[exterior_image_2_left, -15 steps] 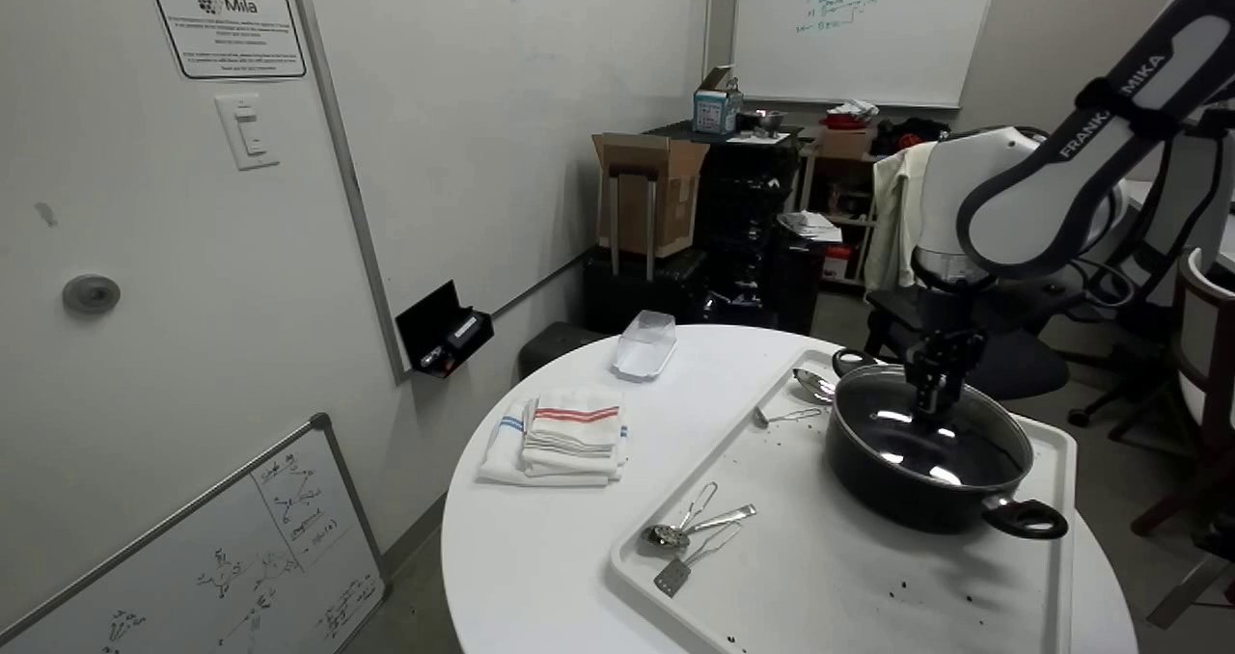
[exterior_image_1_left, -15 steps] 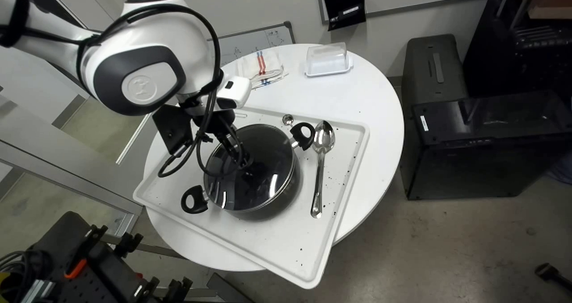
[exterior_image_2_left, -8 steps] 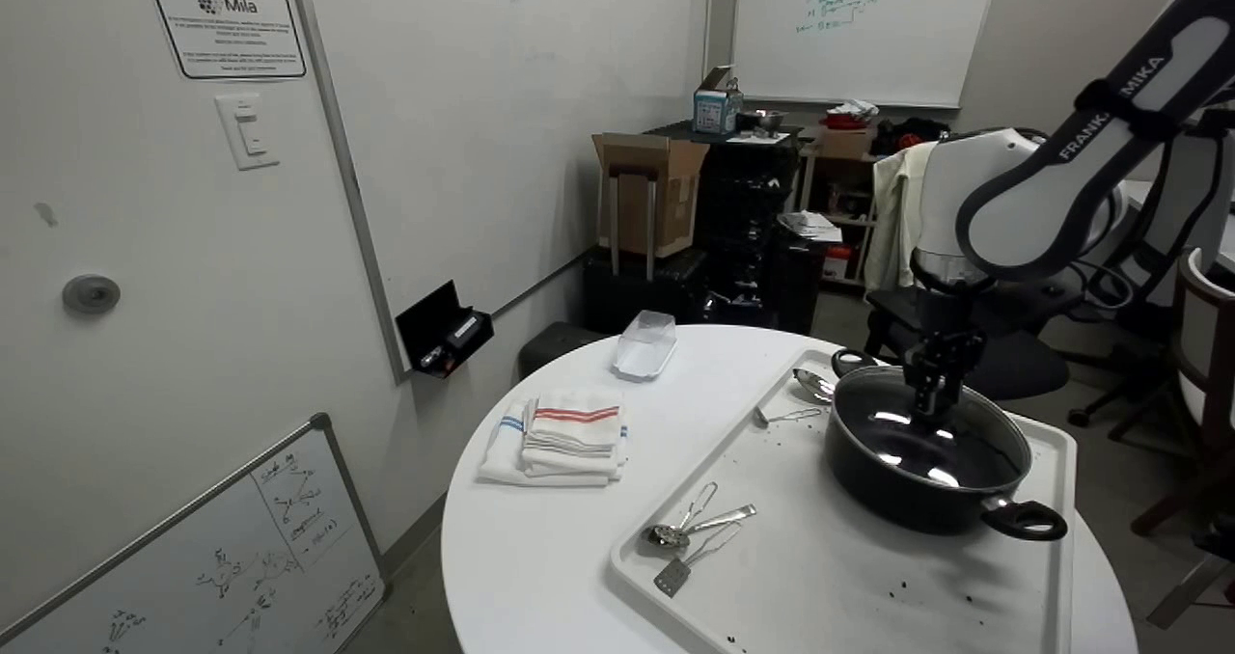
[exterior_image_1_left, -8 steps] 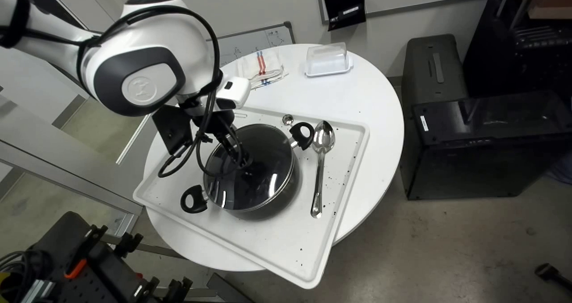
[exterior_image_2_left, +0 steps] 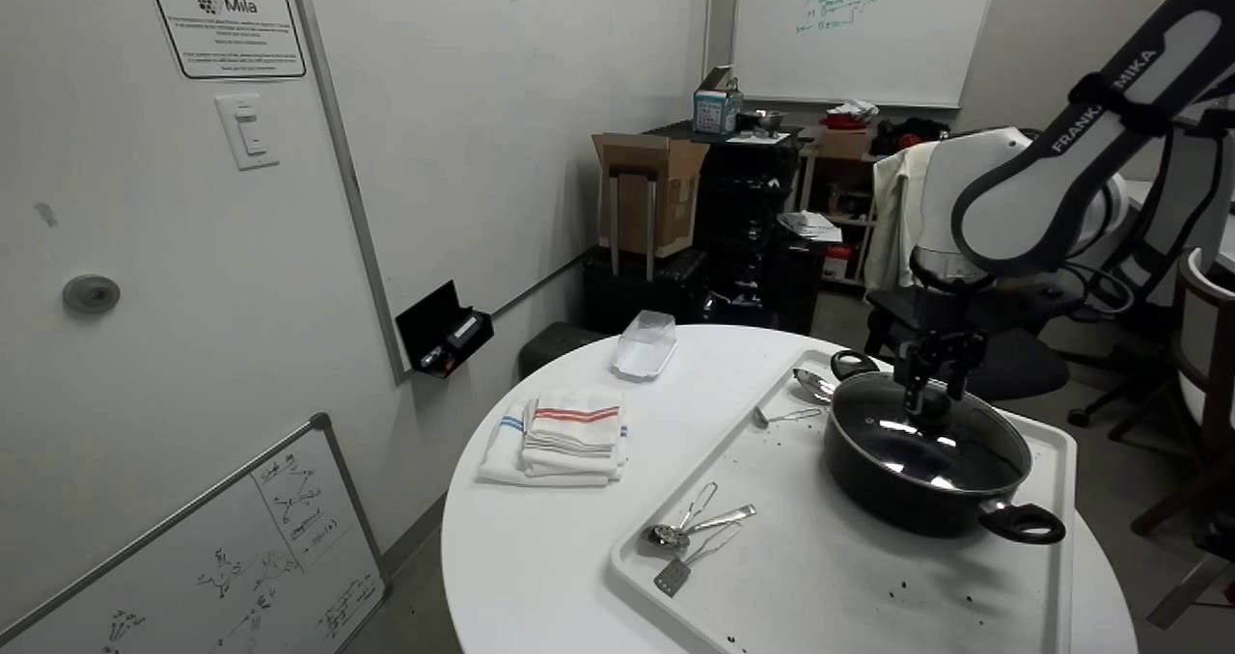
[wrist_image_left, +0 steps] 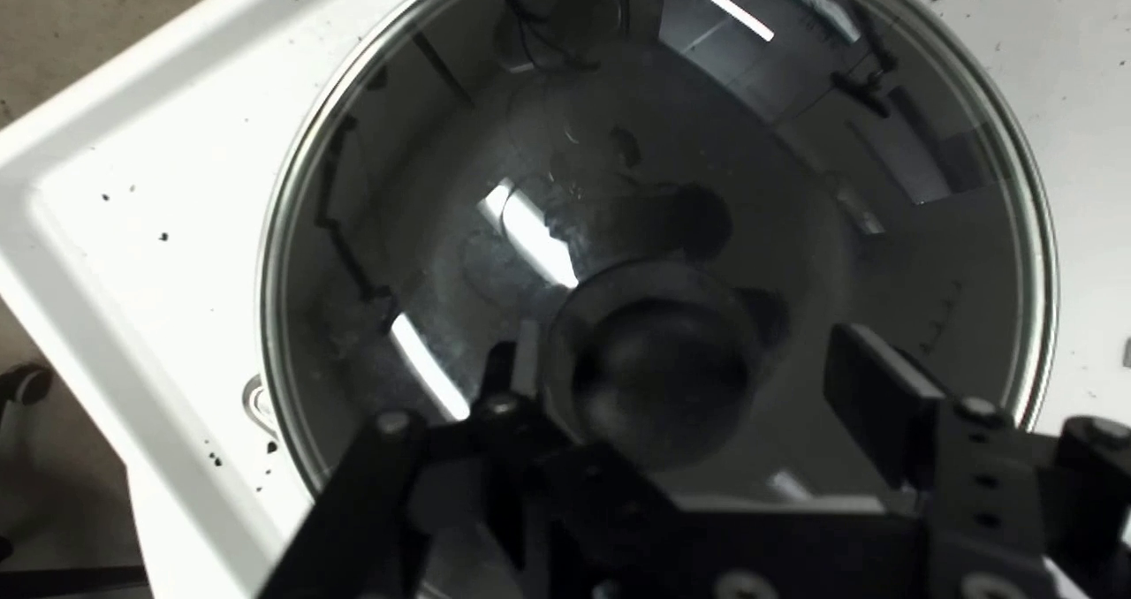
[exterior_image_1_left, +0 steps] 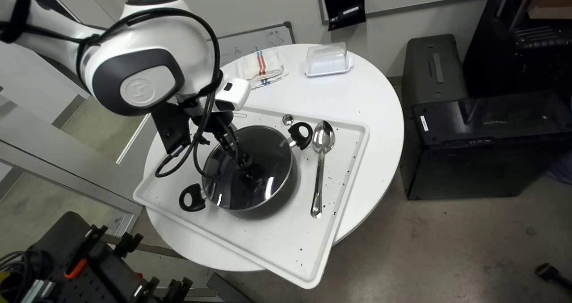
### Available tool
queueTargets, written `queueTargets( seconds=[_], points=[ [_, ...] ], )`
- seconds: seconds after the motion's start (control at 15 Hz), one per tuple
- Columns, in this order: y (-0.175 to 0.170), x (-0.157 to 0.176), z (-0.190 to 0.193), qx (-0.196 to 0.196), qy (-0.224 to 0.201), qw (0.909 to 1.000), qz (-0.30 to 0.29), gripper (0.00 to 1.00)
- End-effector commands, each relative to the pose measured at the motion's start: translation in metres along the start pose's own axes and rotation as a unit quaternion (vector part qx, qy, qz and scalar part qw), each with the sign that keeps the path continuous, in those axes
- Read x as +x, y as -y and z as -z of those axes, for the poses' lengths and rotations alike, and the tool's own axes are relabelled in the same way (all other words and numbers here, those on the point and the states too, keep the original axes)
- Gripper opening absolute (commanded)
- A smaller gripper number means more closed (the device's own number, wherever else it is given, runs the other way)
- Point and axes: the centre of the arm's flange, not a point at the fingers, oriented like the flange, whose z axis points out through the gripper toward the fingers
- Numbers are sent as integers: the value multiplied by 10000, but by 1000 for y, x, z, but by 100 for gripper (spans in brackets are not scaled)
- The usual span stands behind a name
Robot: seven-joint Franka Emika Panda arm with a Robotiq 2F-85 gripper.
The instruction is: Place the lid on the pot
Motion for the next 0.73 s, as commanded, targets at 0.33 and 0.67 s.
queueTargets(
  seconds=[0.33, 0.67],
  points=[
    [-4, -17, 24, 138, -115, 9998, 57, 100],
    [-6, -36, 50, 84, -260, 9996, 25, 100]
  ],
)
